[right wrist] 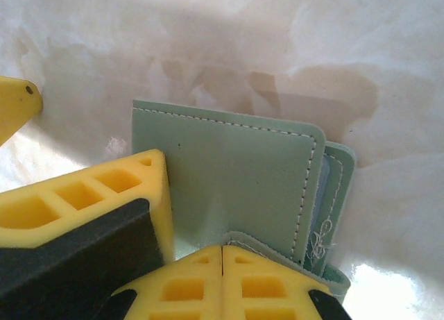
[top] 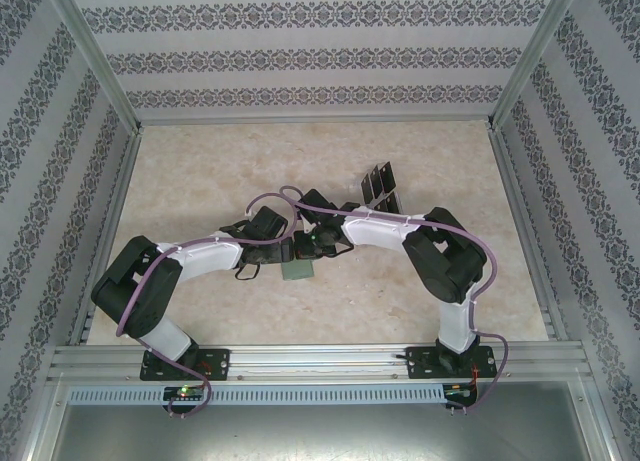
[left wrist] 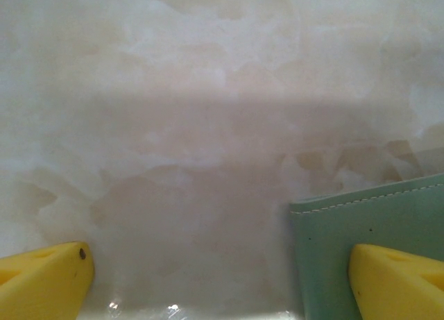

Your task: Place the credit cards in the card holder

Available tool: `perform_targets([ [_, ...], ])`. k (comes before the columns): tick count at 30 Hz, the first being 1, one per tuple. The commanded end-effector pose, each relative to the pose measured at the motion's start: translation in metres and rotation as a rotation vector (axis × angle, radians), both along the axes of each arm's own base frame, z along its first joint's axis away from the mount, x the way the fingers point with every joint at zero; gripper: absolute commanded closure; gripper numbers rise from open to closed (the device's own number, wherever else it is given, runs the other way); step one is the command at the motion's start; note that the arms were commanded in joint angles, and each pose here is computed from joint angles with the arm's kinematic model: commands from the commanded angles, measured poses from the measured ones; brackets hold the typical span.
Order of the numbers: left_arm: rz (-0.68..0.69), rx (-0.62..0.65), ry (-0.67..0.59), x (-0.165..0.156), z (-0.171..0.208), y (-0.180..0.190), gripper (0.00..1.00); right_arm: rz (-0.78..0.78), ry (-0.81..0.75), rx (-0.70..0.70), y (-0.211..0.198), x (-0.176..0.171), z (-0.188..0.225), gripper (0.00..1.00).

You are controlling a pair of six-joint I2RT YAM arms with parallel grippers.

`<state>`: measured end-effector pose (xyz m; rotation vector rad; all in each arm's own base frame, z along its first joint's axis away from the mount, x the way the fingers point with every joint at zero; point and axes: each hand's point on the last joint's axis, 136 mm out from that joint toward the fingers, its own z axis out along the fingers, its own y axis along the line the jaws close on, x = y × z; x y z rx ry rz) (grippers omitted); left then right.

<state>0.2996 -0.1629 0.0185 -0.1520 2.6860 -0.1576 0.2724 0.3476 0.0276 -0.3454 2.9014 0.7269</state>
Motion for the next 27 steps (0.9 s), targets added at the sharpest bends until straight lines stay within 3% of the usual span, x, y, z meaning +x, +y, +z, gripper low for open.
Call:
perform_targets([
  [1, -0.022, -0.02, 0.071, -0.014, -0.03, -0.005, 0.05, 0.067, 0.144, -0.244, -0.036, -0.047, -0.072, 1.0],
  [7, 0.012, -0.021, 0.067, -0.015, -0.026, -0.001, 0.03, 0.08, 0.152, -0.28, -0.041, -0.051, -0.078, 1.0],
  [21, 0.405, -0.209, -0.096, -0.013, 0.02, 0.043, 0.0, 0.106, 0.15, -0.337, -0.047, -0.051, -0.08, 1.0],
  [27, 0.434, -0.227, -0.106, -0.021, 0.022, 0.051, 0.0, 0.135, 0.146, -0.43, -0.063, -0.055, -0.088, 1.0],
])
